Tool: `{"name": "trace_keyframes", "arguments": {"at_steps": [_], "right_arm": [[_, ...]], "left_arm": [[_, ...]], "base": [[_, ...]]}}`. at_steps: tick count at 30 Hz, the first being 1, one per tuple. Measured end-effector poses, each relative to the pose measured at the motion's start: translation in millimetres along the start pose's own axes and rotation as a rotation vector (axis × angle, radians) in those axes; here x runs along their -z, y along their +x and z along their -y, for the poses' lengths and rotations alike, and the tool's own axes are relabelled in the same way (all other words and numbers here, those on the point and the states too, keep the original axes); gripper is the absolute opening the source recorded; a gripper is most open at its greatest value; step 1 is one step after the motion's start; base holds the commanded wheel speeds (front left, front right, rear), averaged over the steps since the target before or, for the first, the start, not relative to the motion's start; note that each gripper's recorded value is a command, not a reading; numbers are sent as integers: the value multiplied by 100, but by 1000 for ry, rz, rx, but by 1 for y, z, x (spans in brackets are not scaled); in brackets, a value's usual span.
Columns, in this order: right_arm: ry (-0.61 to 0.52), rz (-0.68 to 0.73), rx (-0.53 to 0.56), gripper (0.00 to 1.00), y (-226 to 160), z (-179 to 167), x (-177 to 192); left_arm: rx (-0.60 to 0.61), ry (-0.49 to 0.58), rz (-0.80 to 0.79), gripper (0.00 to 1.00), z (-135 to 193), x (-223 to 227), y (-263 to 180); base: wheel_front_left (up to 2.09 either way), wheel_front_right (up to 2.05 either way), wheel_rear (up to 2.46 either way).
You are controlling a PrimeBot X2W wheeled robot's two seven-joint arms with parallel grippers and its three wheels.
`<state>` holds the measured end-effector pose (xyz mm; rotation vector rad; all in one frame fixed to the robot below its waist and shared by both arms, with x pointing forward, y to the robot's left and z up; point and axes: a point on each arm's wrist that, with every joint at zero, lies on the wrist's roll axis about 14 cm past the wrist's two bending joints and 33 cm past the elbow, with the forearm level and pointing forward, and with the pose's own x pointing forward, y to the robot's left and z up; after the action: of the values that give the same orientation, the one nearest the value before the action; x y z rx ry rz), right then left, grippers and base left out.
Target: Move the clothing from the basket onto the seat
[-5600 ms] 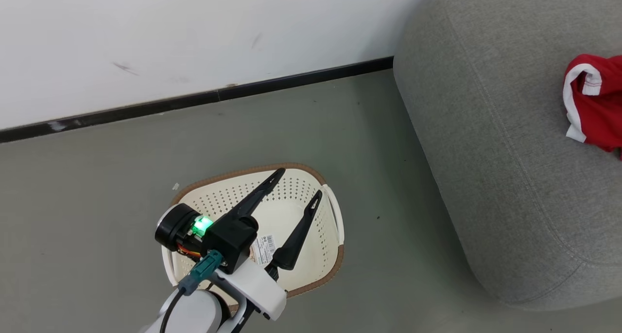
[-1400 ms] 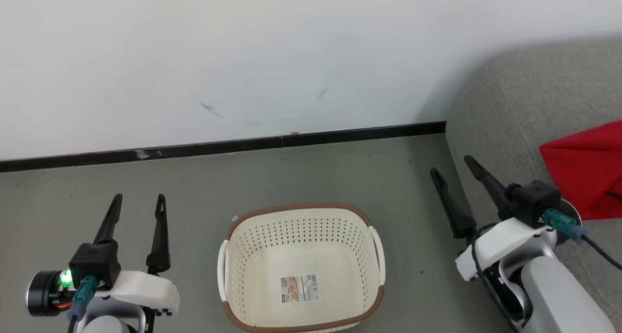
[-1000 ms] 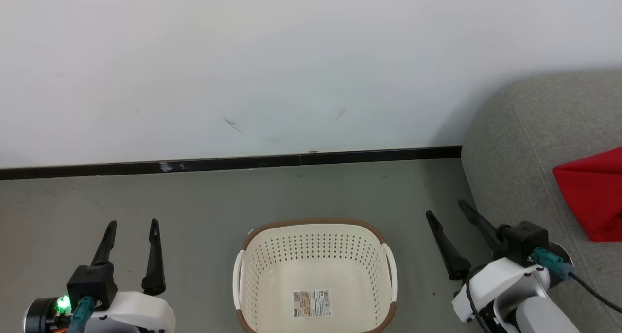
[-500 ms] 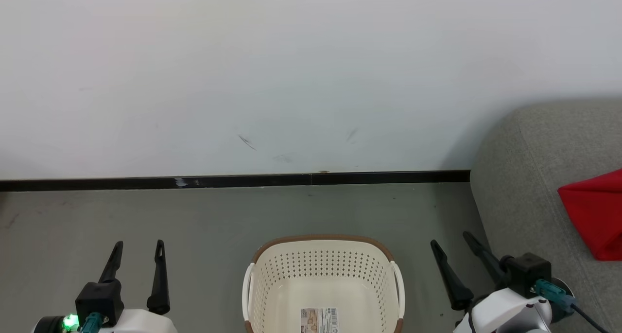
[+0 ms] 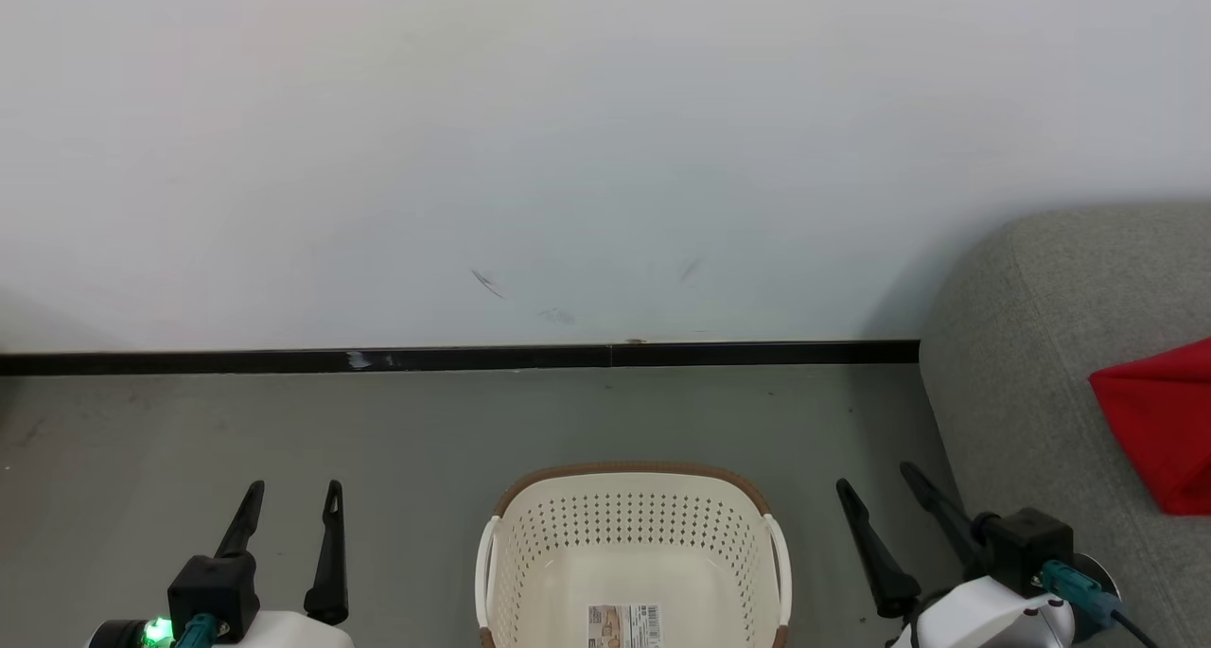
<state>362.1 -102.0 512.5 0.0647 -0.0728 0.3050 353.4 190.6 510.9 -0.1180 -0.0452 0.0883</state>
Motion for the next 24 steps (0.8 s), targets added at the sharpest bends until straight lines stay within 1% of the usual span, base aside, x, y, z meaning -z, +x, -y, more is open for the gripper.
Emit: {"name": "trace_keyframes", "arguments": {"at_steps": [12,18,24], "right_arm": [[-12,4,23,100,-3,6,-1],[-13,10,31,100,-3,9,-3],[-14,14,65,100,-5,19,-5]], "left_arm": [[16,13,-5,100,3,2,1],[55,11,3,100,13,-1,7],[81,9,-7,100,21,2,9]], "base": [[0,0,0],[0,0,0],[0,0,0]]}}
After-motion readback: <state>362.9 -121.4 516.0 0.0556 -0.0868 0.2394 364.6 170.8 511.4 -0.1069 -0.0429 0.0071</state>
